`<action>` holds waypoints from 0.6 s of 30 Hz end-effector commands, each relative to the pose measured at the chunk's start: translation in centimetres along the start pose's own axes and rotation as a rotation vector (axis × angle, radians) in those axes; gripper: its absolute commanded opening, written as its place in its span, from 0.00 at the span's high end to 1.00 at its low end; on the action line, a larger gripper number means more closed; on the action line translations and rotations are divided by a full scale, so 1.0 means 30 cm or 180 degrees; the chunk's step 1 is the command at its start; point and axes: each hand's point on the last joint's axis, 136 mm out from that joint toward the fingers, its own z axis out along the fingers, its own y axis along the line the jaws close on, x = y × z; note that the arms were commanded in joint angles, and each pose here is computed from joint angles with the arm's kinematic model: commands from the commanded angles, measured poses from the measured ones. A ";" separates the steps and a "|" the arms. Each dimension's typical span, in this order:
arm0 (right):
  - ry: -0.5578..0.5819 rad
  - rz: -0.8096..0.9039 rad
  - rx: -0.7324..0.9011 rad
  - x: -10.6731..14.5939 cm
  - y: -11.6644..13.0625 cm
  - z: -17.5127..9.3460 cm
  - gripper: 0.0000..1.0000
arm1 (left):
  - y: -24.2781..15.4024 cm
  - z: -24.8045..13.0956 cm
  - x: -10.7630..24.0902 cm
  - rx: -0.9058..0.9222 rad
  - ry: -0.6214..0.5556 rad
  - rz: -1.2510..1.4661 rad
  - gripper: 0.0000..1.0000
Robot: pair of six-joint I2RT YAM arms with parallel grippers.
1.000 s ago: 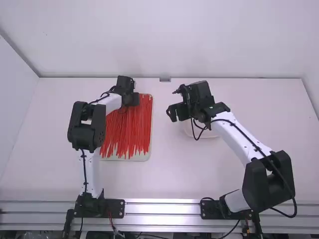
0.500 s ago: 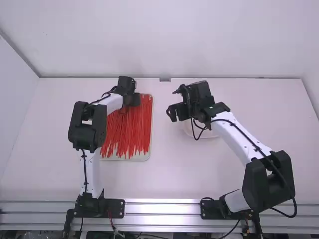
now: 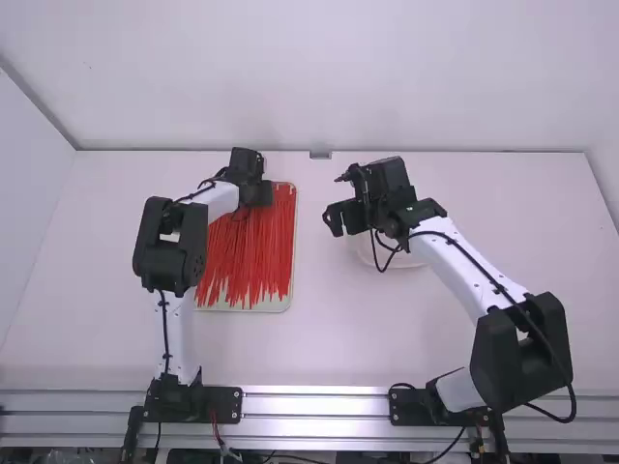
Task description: Fasten the cable tie
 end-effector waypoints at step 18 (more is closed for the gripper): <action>-0.0035 -0.0008 -0.0005 -0.027 0.002 -0.006 0.01 | 0.007 0.018 0.026 -0.0028 0.0058 0.0036 0.98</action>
